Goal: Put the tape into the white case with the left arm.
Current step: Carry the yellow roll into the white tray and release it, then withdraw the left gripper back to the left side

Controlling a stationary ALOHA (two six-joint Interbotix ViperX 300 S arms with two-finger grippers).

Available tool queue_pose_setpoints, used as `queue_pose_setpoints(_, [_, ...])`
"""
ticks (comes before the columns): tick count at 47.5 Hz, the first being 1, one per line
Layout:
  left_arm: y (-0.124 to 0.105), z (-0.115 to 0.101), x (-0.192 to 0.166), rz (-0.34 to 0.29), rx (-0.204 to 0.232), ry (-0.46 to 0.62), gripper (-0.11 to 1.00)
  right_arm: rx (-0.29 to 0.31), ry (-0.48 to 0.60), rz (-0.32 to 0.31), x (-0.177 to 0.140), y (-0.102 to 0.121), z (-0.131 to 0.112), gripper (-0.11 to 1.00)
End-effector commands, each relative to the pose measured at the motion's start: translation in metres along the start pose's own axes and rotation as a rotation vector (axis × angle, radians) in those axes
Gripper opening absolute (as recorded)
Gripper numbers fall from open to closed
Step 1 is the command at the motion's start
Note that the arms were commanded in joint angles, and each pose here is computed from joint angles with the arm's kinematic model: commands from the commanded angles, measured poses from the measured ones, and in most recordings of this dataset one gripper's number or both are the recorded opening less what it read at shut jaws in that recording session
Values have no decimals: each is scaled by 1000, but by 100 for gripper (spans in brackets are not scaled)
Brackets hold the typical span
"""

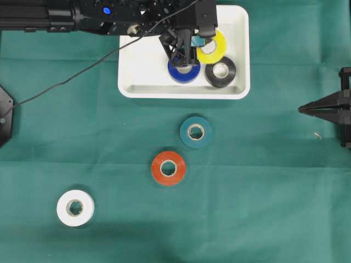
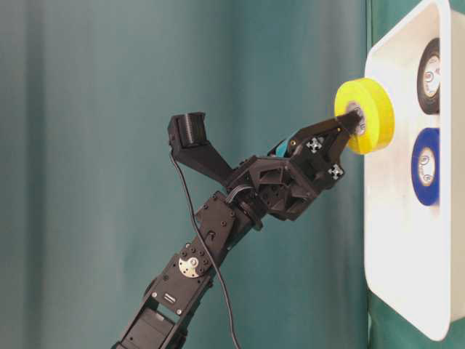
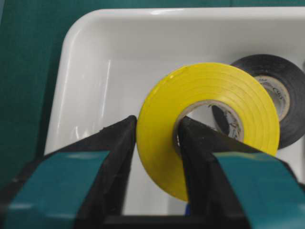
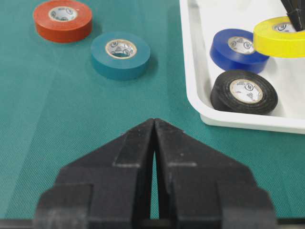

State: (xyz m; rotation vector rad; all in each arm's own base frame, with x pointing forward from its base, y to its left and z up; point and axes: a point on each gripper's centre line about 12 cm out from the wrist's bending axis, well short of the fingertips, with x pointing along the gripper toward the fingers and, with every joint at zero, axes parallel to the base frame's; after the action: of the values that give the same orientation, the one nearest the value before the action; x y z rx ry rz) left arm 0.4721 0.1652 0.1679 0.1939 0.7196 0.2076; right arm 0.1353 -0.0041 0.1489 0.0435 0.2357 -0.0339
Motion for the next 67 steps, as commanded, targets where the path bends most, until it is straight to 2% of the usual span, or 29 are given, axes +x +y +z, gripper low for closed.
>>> queue_pose_setpoints(1, [7,19,-9,19,-2,-53,44,2,-15,-1,1,0,5,-9])
queue_pose_setpoints(7, [7,17,-9,18,-2,-49,80,2,-15,-1,1,0,5,-9])
queue_pose_setpoints(10, [6,17,-9,17,-2,-48,93,2,-15,-1,1,0,5,-9])
queue_pose_setpoints(12, [6,15,-9,16,-2,-45,97,0,-15,0,1,0,5,-9])
queue_pose_setpoints(38, [-6,19,-31,0,4,-61,97,2,-17,0,1,0,5,-9])
queue_pose_setpoints(54, [-42,22,-71,-58,13,-93,97,2,-17,0,1,0,5,-9])
queue_pose_setpoints(67, [-73,7,-110,-111,30,-117,97,2,-15,-1,1,0,5,-9])
